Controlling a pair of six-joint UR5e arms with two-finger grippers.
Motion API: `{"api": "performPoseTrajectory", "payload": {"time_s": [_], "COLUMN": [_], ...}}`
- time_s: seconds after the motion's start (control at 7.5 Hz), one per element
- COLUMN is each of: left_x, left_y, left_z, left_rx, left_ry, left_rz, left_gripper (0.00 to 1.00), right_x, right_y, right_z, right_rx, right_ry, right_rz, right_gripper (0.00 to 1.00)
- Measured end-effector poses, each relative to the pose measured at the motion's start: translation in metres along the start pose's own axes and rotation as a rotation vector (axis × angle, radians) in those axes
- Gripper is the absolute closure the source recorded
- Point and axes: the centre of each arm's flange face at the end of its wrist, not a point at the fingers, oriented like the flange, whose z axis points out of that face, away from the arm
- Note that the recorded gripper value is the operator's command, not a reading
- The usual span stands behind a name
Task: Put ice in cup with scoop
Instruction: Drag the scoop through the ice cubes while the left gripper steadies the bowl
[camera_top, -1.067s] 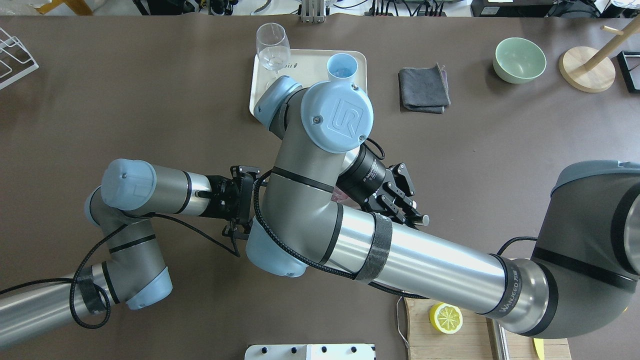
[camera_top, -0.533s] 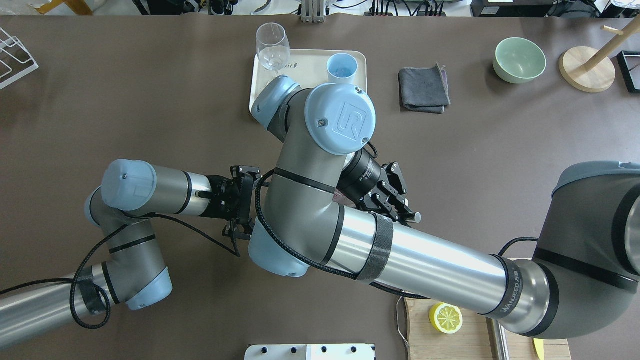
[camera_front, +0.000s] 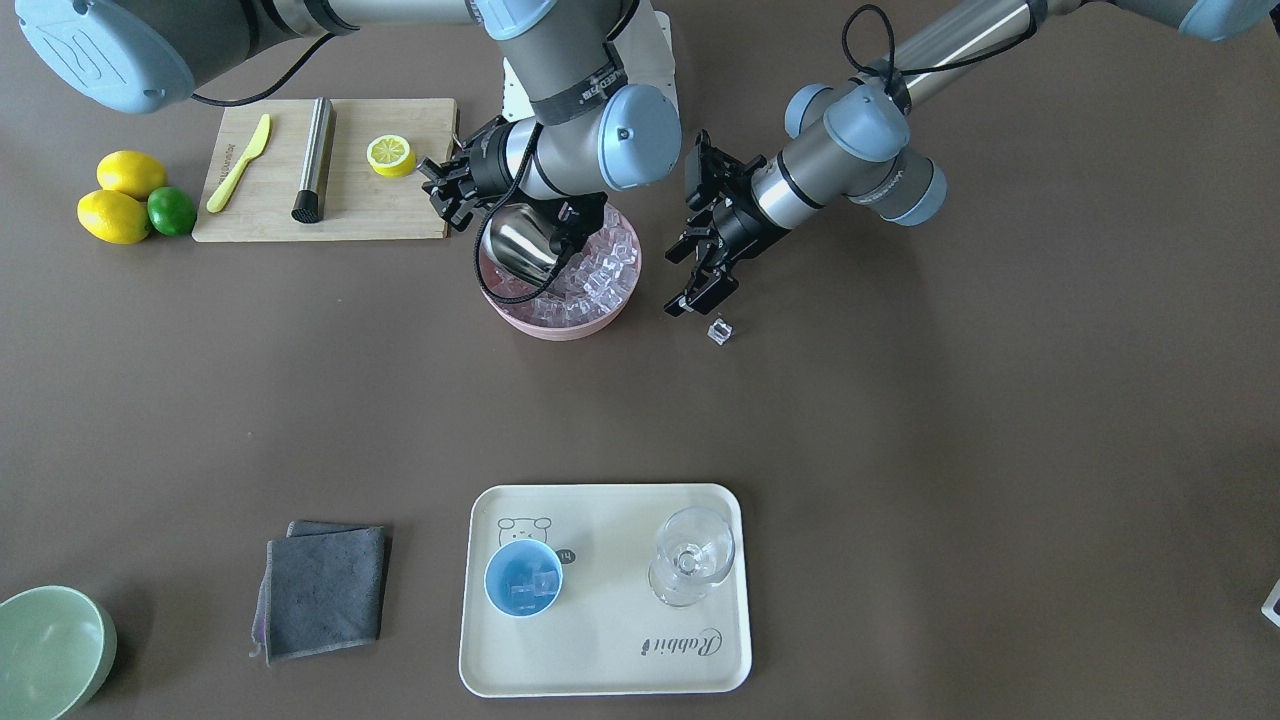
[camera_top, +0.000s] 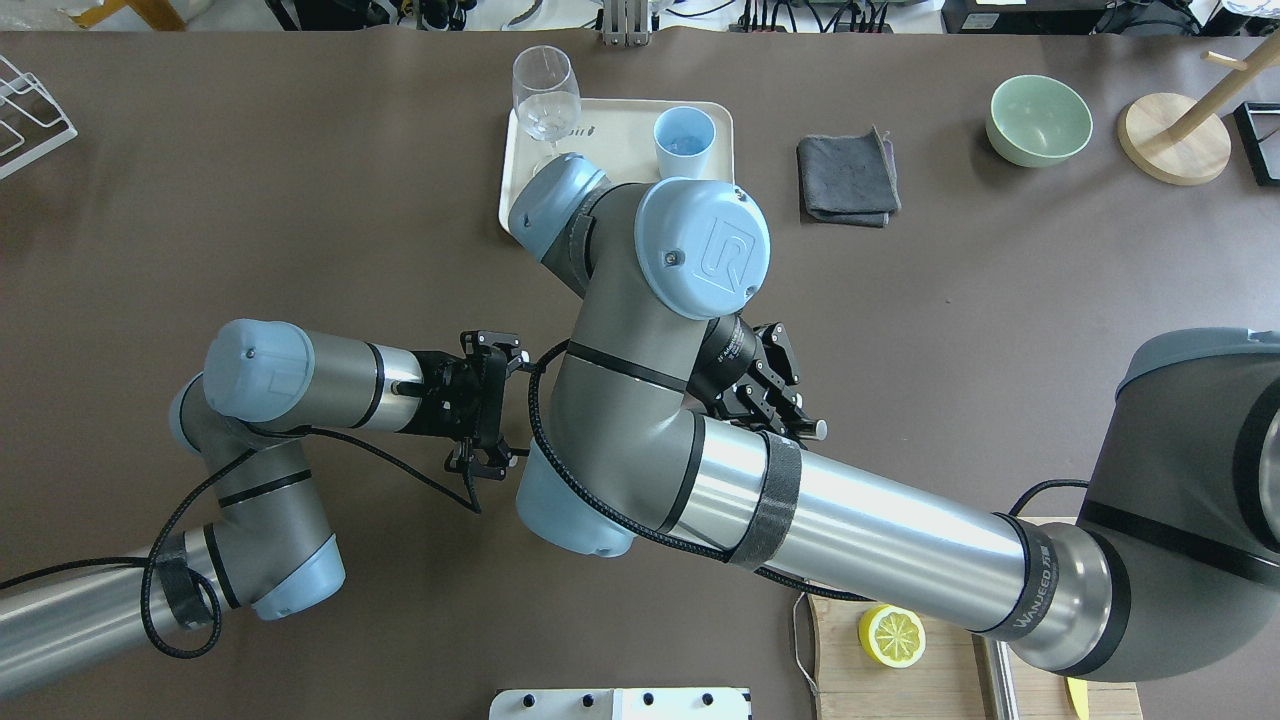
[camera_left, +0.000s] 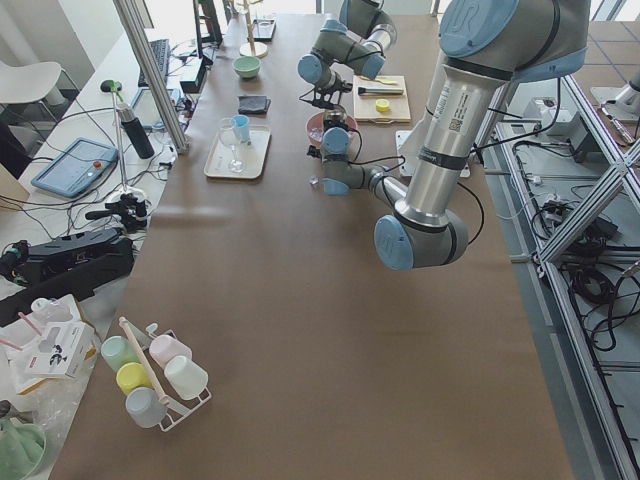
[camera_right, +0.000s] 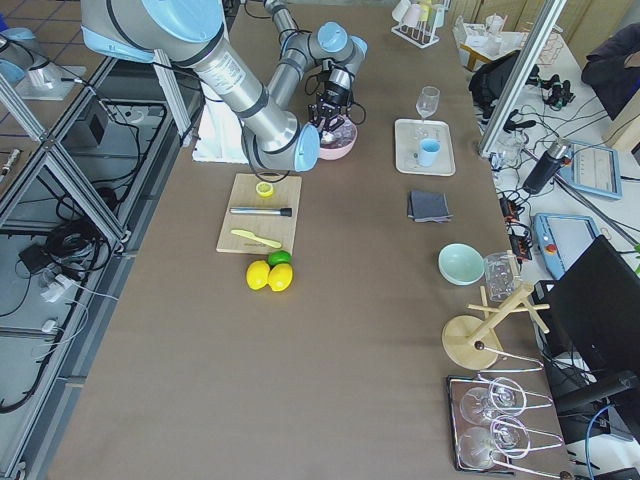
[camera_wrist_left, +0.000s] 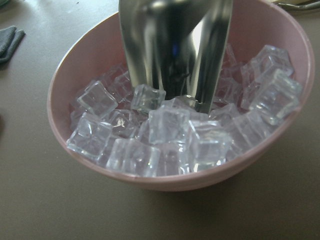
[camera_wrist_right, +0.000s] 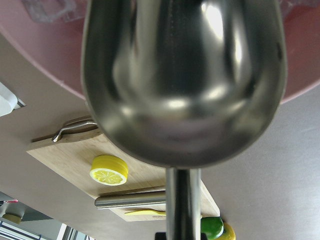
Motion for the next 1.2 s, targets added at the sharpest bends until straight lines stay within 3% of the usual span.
{"api": "performPoseTrajectory", "payload": {"time_s": [0.8,1.2], "left_x": [0.002,0.003], "left_y": [-0.001,-0.002], "left_z": [0.002,0.003], "left_rx": [-0.003,-0.003], "left_ry": [0.005,0.008], "left_rz": [0.0,0.0], "left_gripper": [0.02,0.02], "right_x": [0.002,0.005], "right_y": [0.023,0.022], "right_z": [0.026,0.035], "right_rx": [0.167,0.221], "right_ry": [0.061,0.082], "right_rz": [-0.077,-0.102], "right_gripper": [1.0,1.0]}}
